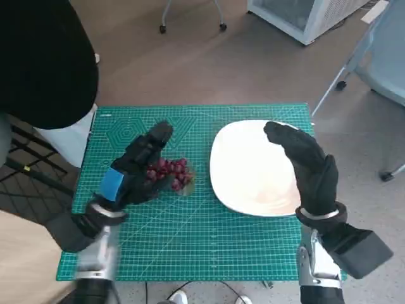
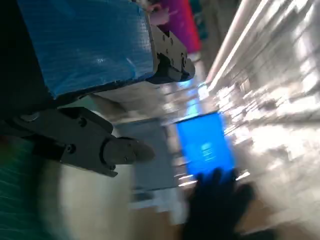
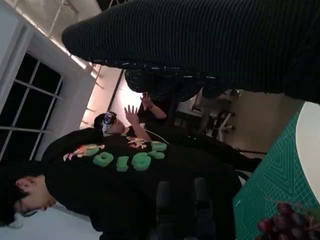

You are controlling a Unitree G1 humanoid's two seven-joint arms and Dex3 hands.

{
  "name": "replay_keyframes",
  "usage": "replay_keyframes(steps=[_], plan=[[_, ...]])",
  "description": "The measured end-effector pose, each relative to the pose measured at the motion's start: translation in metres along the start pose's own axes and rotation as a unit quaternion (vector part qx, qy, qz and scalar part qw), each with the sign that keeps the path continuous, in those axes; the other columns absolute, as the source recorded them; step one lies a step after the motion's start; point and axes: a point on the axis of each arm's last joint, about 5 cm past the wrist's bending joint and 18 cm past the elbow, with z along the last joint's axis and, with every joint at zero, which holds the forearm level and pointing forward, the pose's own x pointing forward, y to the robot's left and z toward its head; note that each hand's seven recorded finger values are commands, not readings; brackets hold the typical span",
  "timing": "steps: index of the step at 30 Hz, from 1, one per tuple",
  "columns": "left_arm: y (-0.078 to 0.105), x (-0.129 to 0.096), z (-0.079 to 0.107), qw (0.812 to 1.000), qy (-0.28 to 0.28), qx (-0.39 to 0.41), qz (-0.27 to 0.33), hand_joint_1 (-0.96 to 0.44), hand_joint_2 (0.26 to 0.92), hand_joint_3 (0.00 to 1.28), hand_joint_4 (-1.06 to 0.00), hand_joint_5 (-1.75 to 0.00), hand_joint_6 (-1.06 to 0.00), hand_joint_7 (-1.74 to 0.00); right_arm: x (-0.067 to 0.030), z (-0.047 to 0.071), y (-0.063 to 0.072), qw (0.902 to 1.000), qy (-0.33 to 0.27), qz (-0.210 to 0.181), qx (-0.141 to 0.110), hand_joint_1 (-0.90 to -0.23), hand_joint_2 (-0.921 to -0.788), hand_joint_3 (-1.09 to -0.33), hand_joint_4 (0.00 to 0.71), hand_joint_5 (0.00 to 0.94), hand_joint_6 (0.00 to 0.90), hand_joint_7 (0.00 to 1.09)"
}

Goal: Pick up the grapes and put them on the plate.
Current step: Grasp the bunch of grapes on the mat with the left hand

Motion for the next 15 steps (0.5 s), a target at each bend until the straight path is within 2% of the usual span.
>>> replay_keyframes(steps=[6,10,15], plan=[[0.017,-0.003,0.025,0.982,0.092,0.157,-0.054,-0.61,0.799,0.0,0.0,0.0,-0.01,0.0,-0.0001,0.0,0.0,1.0,0.0,0.0,-0.001,-0.655,-0.921,-0.766,0.32,0.001,-0.001,0.45],[0.013,-0.004,0.033,0.968,0.132,0.205,-0.052,-0.56,0.758,0.0,0.0,0.0,-0.03,-0.01,-0.0002,0.0,0.0,1.0,0.0,0.0,0.0,-0.654,-0.921,-0.765,0.32,0.001,-0.001,0.45],[0.003,-0.003,0.033,0.96,0.161,0.225,-0.052,-0.5,0.726,0.0,0.0,0.0,-0.07,-0.03,-0.0001,0.0,0.001,1.0,0.0,0.0,0.001,-0.654,-0.921,-0.765,0.32,0.001,-0.001,0.45]])
